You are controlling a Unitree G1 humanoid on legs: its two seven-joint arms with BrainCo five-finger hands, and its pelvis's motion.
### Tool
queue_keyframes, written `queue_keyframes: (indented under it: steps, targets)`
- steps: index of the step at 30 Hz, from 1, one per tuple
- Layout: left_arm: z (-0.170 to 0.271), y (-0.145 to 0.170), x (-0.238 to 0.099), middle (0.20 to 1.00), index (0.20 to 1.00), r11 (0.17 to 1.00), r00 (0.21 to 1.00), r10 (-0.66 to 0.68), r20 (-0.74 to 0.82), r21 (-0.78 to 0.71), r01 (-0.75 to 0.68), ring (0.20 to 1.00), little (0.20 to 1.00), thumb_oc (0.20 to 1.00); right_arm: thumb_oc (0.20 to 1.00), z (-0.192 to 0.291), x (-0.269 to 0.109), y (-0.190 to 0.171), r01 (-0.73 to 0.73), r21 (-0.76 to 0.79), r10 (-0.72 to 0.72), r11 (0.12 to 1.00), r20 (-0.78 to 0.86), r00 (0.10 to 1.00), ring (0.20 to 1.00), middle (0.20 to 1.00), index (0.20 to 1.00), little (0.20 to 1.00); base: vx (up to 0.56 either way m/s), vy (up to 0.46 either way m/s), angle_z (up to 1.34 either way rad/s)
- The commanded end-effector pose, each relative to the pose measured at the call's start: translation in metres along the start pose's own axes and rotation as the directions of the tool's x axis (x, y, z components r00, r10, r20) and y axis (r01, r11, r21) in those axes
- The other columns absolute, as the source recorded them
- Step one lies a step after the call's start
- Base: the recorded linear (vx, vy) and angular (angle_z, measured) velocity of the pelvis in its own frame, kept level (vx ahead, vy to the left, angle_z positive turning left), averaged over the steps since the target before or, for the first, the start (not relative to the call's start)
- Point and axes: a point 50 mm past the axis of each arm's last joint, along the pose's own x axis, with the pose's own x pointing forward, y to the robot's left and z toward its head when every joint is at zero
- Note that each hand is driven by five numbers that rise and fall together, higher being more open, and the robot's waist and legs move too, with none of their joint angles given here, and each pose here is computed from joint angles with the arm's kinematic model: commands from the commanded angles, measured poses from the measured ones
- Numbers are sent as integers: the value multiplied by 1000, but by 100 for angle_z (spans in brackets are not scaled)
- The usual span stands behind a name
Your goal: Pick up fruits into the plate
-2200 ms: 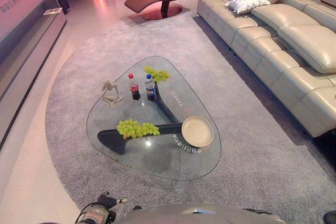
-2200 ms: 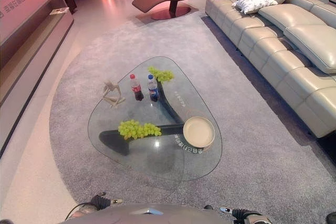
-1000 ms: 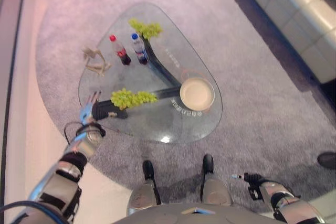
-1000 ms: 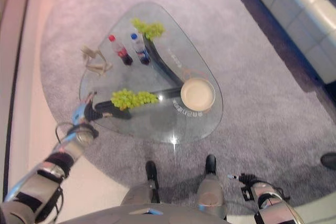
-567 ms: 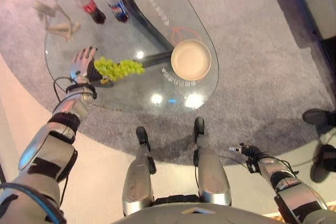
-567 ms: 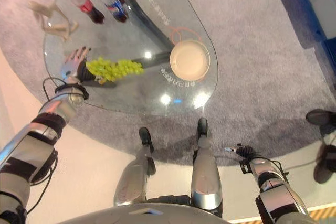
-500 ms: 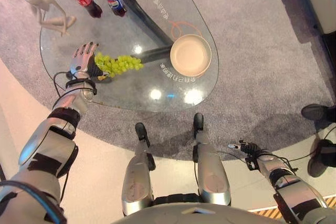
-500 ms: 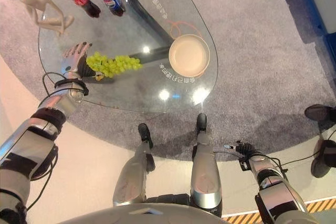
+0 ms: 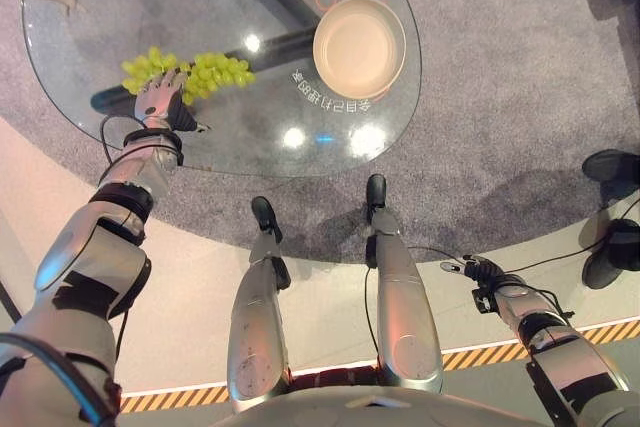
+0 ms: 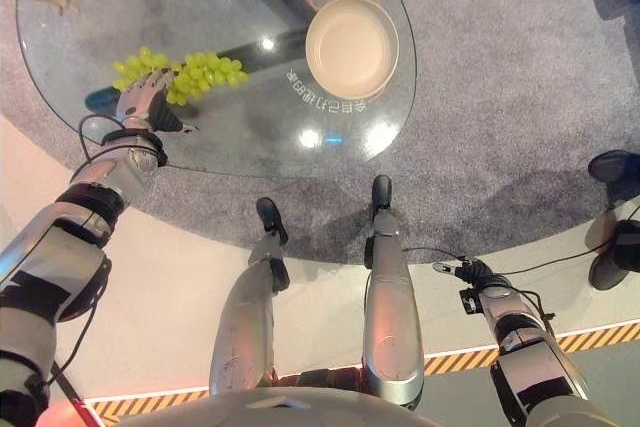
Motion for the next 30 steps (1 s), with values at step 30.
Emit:
queue_keyframes:
  steps: [30]
  targets:
    - [-13, 109, 12, 1000, 1000, 681, 688, 726, -22, 166, -713, 1000, 1000, 1000, 1000, -15, -4, 22, -73, -20, 74, 997, 69, 995, 1000, 1000, 1000, 1000, 23, -11, 0]
